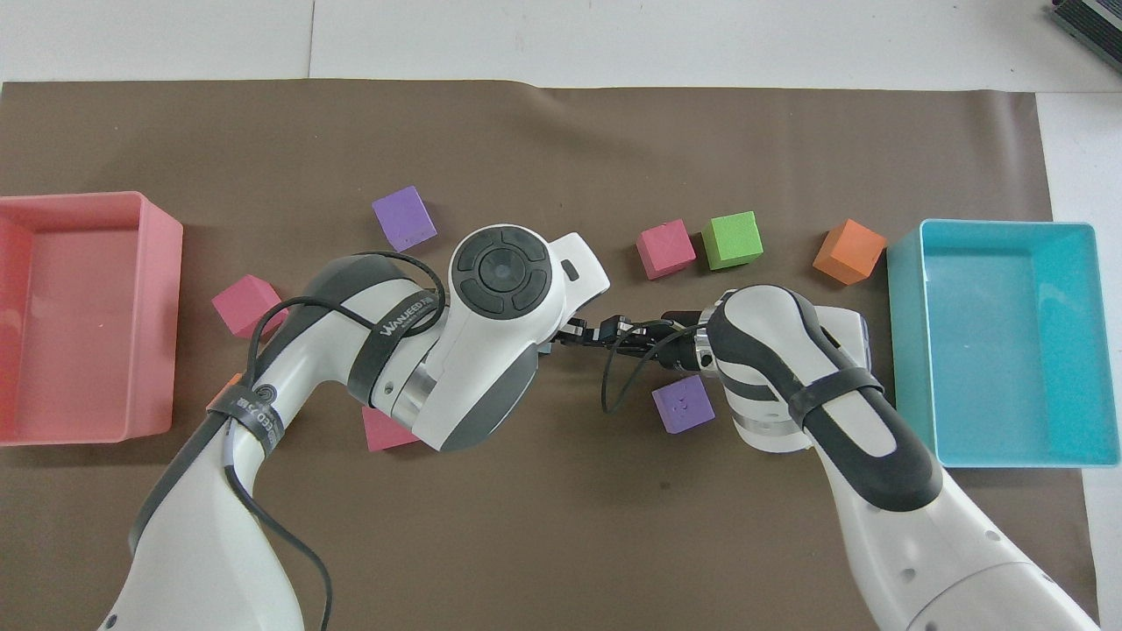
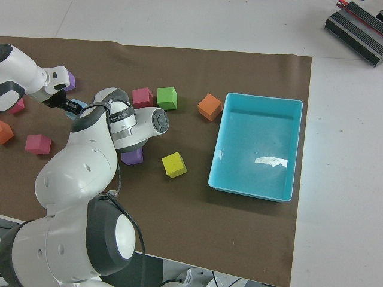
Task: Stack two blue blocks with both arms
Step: 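Carry the held blue cube with the left gripper over the center cube, then lower the blue cube onto the center cube and open the left gripper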
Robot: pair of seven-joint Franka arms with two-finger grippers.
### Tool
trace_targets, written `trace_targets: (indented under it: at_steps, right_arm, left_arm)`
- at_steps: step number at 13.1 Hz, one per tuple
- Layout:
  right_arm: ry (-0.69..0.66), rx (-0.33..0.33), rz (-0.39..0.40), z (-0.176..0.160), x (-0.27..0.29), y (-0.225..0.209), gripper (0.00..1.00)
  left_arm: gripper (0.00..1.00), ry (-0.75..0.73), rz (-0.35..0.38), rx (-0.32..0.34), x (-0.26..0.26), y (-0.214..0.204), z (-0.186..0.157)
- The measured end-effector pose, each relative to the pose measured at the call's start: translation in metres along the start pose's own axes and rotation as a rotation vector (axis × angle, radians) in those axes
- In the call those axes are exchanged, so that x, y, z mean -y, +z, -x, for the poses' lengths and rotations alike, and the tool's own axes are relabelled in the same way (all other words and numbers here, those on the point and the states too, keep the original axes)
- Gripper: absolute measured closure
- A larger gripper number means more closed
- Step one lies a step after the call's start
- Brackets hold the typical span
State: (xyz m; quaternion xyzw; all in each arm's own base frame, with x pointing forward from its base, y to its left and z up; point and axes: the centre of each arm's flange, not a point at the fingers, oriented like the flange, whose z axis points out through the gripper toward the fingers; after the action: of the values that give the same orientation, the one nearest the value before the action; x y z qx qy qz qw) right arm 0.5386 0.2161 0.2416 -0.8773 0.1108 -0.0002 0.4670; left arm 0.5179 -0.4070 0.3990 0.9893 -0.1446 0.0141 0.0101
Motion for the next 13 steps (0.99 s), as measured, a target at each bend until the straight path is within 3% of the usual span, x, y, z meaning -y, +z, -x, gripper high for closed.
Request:
trace_targets:
  at_steps: [13]
  right_arm:
    - [0.0, 0.0, 0.0, 0.0, 0.0, 0.0, 0.99]
  left_arm:
    - [0.45, 0.001, 0.007, -0.016, 0.0006, 0.0112, 0.0031]
